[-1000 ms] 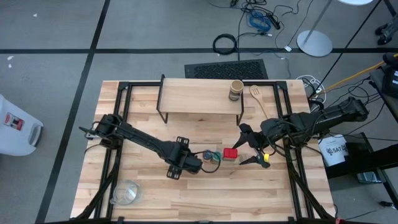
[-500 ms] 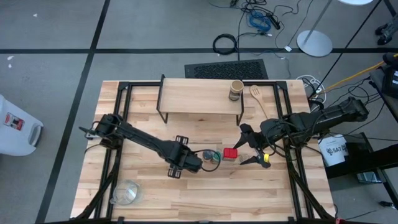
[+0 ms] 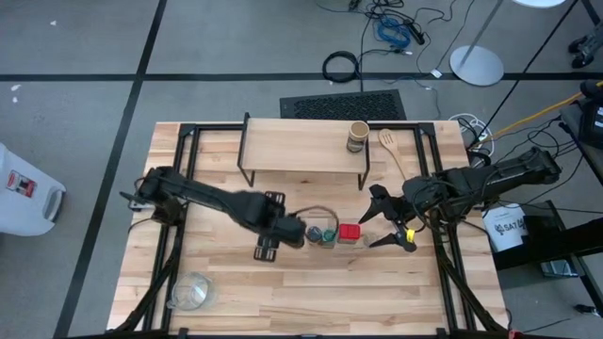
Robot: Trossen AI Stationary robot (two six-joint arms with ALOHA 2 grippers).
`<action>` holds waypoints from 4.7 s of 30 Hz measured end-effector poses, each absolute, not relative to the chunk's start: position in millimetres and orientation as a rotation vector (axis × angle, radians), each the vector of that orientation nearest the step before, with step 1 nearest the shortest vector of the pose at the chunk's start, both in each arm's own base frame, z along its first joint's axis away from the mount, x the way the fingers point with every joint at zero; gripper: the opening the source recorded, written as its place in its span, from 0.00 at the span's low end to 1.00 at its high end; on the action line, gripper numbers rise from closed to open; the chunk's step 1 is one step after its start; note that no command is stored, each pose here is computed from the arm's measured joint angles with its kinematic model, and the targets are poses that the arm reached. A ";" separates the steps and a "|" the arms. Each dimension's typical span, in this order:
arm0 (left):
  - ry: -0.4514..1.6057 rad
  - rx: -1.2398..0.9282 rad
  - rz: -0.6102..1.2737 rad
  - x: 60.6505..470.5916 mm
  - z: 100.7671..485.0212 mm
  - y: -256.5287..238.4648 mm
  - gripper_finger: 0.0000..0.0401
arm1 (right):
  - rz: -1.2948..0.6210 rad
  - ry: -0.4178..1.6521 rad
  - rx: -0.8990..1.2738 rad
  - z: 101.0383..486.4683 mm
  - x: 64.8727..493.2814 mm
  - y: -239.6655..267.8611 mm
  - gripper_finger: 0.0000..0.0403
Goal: Shelf spices
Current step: Put the white seasoning bottle on the shelf
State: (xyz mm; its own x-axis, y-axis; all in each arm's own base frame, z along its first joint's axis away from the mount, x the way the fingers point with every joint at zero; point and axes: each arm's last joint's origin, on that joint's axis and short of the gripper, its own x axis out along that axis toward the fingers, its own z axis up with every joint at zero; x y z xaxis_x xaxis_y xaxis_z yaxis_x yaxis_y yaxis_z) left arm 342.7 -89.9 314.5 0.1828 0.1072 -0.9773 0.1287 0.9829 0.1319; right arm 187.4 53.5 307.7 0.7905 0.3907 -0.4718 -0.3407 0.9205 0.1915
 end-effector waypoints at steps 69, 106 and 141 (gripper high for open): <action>0.971 0.041 -0.086 385.9 405.0 39.6 0.54 | -0.117 0.322 -0.079 278.5 281.1 -10.5 0.56; 0.684 0.134 0.540 333.9 463.0 -38.5 0.87 | 0.009 0.159 -0.012 316.5 252.1 -9.6 0.45; 0.361 0.185 0.325 393.0 412.9 -100.2 0.87 | 0.248 0.011 -0.176 331.3 248.0 7.5 0.46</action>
